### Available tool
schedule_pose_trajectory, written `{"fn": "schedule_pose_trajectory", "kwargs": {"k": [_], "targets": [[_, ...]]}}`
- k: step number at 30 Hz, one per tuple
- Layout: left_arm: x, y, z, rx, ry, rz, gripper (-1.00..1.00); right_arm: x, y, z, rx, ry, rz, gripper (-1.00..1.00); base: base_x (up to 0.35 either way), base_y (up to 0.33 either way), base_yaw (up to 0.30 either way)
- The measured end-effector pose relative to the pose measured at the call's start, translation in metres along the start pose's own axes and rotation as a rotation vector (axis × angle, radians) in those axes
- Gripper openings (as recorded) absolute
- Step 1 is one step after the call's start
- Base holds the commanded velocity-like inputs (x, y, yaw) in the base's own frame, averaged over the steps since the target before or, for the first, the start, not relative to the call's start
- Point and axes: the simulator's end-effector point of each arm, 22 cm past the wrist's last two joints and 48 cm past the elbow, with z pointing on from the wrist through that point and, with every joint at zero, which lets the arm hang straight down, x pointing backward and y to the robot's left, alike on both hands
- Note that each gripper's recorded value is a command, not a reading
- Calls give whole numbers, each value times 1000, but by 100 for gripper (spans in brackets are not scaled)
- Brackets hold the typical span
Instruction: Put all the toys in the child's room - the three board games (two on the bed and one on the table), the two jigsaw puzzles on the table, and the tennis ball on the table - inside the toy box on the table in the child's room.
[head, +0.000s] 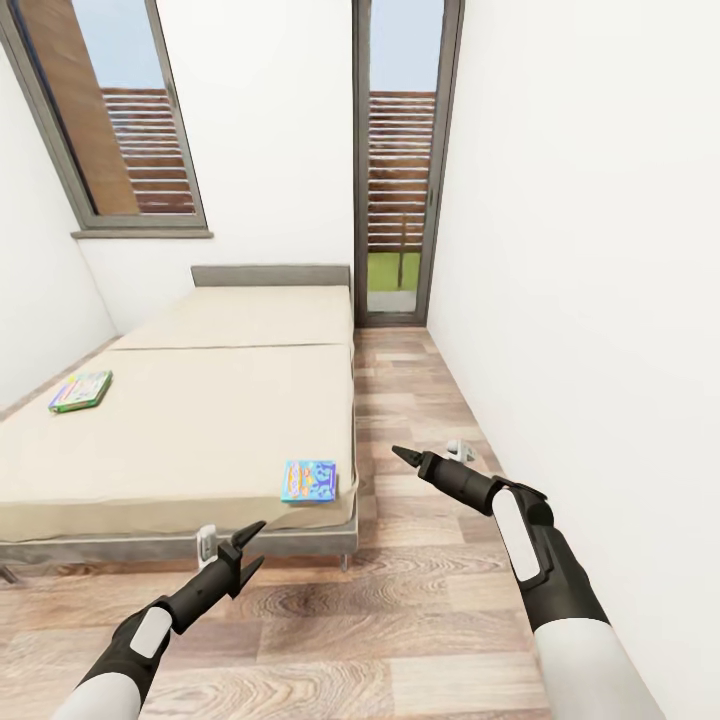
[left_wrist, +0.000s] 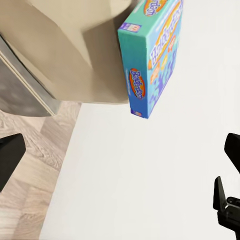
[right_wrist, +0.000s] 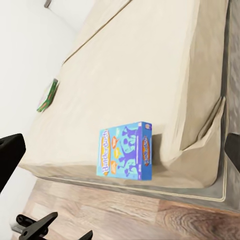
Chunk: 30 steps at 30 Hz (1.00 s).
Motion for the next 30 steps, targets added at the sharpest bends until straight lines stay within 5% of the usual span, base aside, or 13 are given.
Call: {"fn": "schedule_pose_trajectory", "kwargs": {"k": [30], "targets": [[-3, -23, -2, 26, -1, 1, 100, -11, 10, -1, 5, 7, -4, 100, 0, 0, 0]]}}
